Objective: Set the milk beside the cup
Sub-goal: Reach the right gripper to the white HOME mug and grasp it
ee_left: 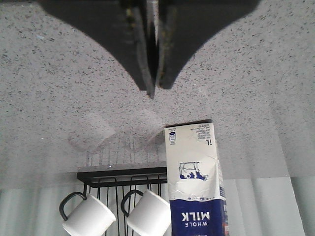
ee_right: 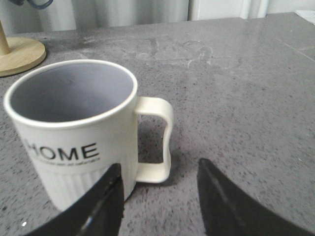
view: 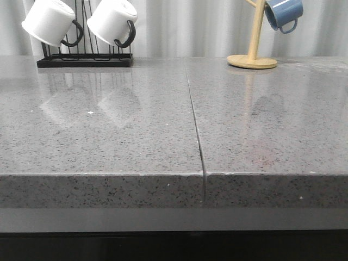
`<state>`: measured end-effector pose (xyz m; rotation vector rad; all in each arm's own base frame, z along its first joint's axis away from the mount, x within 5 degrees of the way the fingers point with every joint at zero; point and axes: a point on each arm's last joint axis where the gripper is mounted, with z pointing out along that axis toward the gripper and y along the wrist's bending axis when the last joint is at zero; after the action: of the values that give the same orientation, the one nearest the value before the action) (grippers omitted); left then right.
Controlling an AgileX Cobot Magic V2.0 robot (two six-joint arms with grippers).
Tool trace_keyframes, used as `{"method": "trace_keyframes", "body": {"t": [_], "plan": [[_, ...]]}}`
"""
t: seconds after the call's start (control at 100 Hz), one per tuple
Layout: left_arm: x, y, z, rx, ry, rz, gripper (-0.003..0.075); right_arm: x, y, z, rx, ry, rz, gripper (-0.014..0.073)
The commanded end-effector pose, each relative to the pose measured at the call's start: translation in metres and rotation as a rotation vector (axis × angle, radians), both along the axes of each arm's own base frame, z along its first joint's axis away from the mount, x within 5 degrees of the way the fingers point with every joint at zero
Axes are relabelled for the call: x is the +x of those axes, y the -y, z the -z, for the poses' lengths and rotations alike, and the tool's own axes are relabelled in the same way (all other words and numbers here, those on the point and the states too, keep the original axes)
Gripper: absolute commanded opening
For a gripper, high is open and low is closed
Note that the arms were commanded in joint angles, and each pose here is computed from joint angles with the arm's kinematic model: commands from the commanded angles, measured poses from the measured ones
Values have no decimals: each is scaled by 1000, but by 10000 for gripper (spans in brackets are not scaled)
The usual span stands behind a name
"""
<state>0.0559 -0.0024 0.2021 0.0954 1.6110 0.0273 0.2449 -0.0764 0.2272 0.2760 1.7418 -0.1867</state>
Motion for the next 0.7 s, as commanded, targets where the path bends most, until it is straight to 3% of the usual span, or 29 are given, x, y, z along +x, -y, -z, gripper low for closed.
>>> {"method": "trace_keyframes", "body": {"t": [0.0,0.36,0.69], "plan": [[0,0,6,-12,65,7,-20,11,4,-14,-60,169,-7,364],[0,0,6,-12,65,7,-21,29,13,22,-29,174,30,364],[0,0,6,-12,65,7,-21,42,19,26,-35,216,42,364]]}}
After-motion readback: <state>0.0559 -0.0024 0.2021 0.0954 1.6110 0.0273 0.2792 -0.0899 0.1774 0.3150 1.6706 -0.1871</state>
